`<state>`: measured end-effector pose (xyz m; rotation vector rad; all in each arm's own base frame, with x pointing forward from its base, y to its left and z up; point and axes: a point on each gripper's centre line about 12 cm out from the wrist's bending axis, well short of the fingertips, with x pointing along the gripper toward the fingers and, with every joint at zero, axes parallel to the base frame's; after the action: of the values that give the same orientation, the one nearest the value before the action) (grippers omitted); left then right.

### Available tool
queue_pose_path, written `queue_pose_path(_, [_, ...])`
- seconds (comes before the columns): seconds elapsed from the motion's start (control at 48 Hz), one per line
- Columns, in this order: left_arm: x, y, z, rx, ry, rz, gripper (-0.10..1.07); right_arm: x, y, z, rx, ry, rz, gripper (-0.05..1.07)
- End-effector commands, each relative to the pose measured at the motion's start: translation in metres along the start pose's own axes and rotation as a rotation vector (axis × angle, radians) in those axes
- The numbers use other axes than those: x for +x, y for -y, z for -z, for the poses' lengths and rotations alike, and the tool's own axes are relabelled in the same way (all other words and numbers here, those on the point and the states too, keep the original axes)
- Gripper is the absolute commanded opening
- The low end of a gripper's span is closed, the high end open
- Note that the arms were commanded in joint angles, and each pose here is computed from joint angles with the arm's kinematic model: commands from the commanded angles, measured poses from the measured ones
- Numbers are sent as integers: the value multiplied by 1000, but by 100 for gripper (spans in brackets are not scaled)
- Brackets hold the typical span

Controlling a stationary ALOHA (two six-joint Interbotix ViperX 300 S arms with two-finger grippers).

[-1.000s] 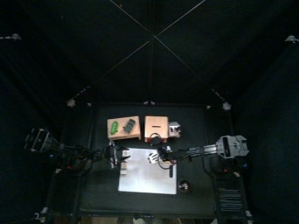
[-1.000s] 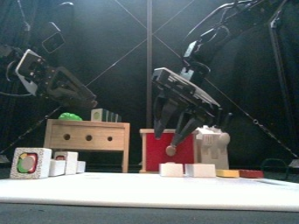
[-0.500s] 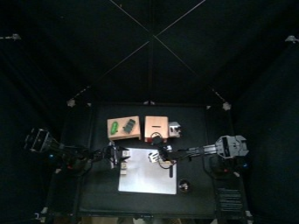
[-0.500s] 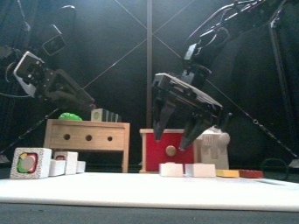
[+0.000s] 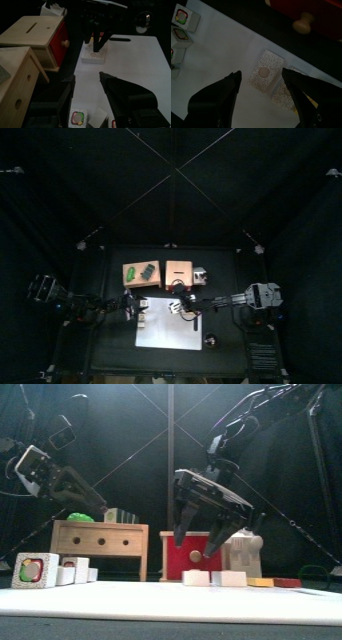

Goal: Place rice in middle of board

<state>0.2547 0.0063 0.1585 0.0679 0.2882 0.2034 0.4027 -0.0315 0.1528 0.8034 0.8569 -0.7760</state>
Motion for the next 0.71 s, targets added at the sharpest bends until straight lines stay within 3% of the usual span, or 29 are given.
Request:
queue_pose_path(0.0, [0, -1, -5, -3, 19, -4, 82, -8, -7, -7, 27, 8, -25, 97])
queue_pose_path(0.688, [-4, -2, -3, -2, 18, -2, 82, 13, -12, -4, 78, -30, 51, 97])
